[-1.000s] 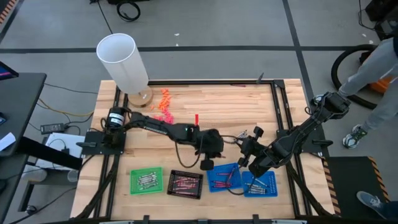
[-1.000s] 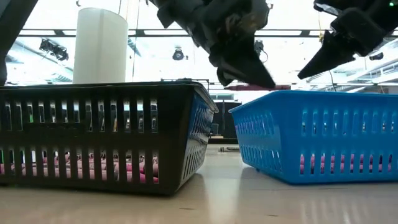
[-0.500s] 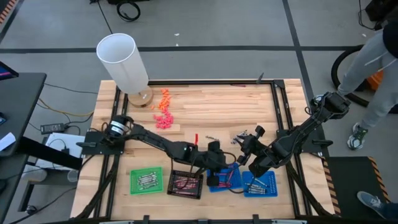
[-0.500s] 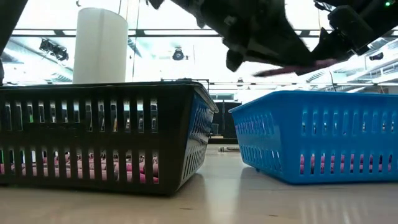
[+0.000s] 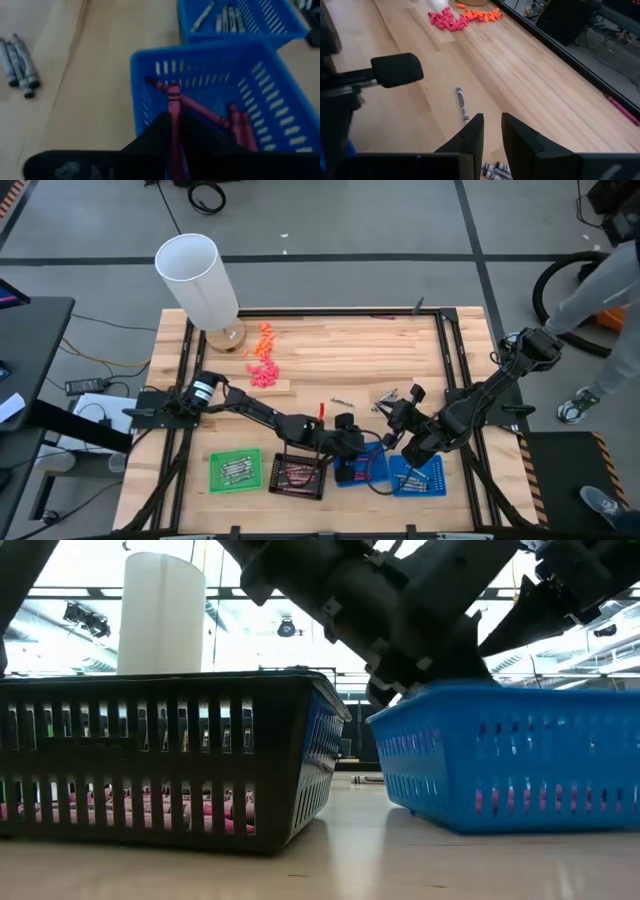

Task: Sort crayons
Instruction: Put the red crayon into the left blue bin, then put the white crayon into the green bin

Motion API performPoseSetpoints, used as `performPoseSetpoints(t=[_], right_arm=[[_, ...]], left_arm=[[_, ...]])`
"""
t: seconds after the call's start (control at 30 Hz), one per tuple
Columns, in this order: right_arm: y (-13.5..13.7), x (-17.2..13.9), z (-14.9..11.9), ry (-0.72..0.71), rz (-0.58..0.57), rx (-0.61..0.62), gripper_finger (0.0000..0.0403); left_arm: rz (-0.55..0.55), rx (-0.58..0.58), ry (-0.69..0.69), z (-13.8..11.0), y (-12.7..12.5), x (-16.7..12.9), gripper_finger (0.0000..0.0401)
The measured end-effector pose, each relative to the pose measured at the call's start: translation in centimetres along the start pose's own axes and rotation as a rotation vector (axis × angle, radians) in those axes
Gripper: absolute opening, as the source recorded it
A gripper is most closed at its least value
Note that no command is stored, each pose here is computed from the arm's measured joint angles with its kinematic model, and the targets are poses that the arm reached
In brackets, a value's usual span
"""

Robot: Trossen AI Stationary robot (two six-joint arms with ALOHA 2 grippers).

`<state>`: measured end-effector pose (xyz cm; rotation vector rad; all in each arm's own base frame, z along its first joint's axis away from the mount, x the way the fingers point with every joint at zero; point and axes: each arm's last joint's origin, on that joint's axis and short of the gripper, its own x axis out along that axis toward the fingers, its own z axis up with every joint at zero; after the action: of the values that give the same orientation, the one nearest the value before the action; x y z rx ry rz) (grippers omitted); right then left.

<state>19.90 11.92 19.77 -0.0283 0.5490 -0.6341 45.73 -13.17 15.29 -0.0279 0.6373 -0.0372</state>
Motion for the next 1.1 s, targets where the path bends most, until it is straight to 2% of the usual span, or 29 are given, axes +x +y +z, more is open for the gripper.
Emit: performPoseSetpoints(t=[0.2,0.3,0.4,0.53,0.73,1.1], right_arm=[[0.2,0.0,0.2,-0.013,0.014,0.004,0.0077],[0.5,-0.1,0.3,-0.017,0.034,0.007,0.0077],[0.9,-0.3,0.5,-0.035,0.065,0.013,0.0077],[1.4,-0.8,0.6,-0.057,0.102,0.020,0.0077],[1.9,-1.6,1.0,-0.070,0.138,0.006,0.0077],[2.5,-3.0,0.9,-0.113,0.172,0.003,0.0077]], left_arm=[[-0.026,0.031,0.013,0.3,0.0,-0.5,0.0130],[-0.030,0.061,-0.032,1.9,0.3,-2.0,0.0148],[-0.014,0.105,-0.053,3.3,1.3,-3.4,0.0151],[0.042,0.194,0.012,3.9,3.9,-4.5,0.0149],[0.121,0.261,0.214,2.6,8.8,-4.3,0.0144],[0.181,0.426,0.271,2.6,14.4,-4.5,0.0144]])
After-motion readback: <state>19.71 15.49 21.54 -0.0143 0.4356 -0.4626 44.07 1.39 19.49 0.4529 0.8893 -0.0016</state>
